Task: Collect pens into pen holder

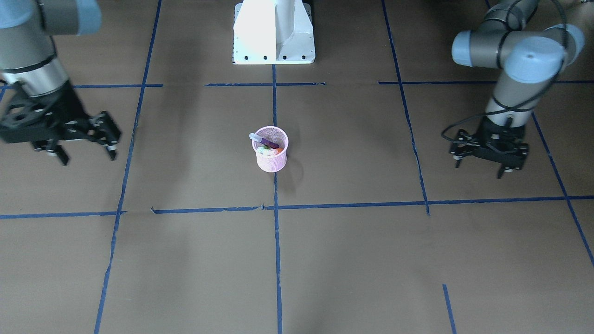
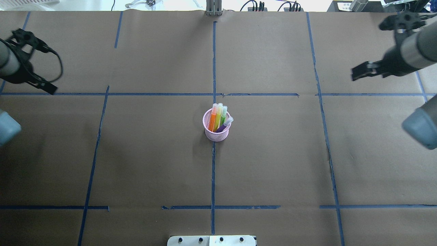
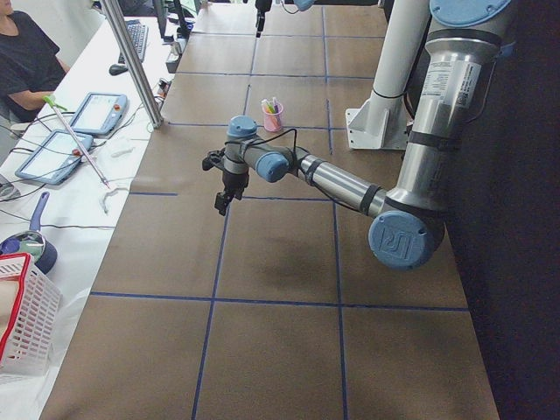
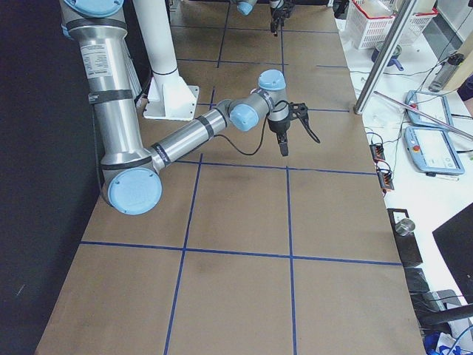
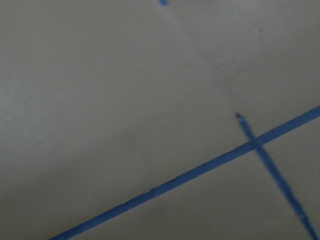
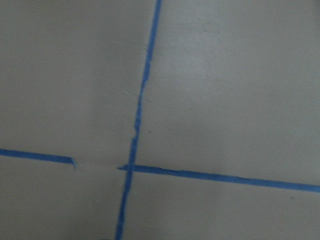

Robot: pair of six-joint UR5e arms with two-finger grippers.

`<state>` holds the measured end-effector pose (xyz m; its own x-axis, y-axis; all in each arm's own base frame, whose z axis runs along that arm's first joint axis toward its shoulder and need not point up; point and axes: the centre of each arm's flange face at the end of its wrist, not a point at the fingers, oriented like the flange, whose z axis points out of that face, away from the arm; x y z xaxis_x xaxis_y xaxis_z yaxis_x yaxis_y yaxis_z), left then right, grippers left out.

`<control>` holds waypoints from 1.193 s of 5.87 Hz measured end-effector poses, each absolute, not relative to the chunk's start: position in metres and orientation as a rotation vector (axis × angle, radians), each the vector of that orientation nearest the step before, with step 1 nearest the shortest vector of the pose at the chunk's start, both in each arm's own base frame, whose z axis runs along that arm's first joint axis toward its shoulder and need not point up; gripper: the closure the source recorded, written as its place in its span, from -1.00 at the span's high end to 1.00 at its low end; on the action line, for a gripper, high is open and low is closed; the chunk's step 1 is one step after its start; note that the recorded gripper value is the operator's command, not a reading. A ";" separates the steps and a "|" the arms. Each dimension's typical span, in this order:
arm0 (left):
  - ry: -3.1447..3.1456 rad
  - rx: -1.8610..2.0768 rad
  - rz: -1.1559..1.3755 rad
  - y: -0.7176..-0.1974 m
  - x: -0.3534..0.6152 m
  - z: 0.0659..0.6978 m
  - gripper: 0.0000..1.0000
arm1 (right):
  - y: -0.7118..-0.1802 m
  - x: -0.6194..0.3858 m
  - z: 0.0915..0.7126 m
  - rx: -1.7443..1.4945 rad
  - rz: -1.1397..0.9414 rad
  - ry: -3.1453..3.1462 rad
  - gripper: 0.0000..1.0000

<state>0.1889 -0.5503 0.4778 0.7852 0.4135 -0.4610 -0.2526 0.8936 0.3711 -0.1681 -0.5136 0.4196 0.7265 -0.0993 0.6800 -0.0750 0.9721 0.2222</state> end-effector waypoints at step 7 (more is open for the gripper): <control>0.831 -0.001 0.169 -0.497 -0.026 0.603 1.00 | -0.469 0.026 0.651 -0.036 -0.234 -0.730 1.00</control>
<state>-0.0255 -0.4970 0.6027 0.6613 0.1488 -0.7353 -0.1497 0.9866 0.0650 0.0261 -0.4685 0.6505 0.7200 -0.1990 0.6648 0.2243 0.9733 0.0484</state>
